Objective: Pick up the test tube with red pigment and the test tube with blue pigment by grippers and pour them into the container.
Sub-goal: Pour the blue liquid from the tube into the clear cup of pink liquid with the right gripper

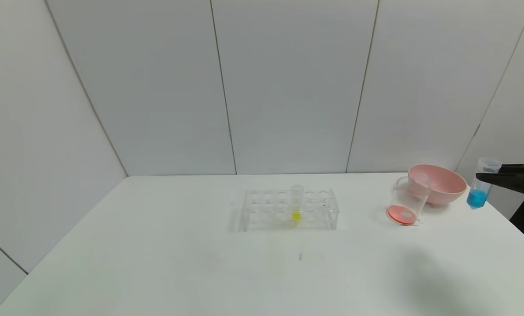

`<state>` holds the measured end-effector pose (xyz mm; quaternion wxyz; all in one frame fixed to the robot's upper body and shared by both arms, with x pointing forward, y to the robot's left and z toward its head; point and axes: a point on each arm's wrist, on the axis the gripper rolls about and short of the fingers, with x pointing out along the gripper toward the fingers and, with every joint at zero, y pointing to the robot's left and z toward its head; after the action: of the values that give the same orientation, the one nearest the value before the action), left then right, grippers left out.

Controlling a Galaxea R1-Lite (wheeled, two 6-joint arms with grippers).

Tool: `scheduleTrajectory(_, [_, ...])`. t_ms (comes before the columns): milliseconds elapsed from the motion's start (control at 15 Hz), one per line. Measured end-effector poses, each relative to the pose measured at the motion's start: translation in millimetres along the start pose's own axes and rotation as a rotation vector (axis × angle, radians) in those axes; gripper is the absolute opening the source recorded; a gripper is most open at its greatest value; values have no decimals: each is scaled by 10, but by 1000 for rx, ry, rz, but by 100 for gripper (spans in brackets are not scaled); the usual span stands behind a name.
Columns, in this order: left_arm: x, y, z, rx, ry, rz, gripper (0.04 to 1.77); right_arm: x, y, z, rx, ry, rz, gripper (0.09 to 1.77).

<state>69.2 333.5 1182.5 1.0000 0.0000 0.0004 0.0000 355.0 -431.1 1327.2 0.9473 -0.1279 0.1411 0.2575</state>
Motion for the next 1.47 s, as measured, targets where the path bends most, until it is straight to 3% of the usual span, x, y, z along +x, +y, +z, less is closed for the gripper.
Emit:
scheduleTrajectory(267, [0,0,0,0,0,0,176,51,-377,121,-70,74,-17,49])
scheduleTrajectory(667, [0,0,0,0,0,0,176,543,-832,80,-218,163,-26,49])
scheduleTrajectory(933, [0,0,0,0,0,0,176,796,-918,78,-206,240,7,49])
scheduleTrajectory(1133, [0,0,0,0,0,0,176,883,-946,185,-226,251,28,49])
scheduleTrajectory(1467, [0,0,0,0,0,0,176,940,-948,274,-362,361,12,49])
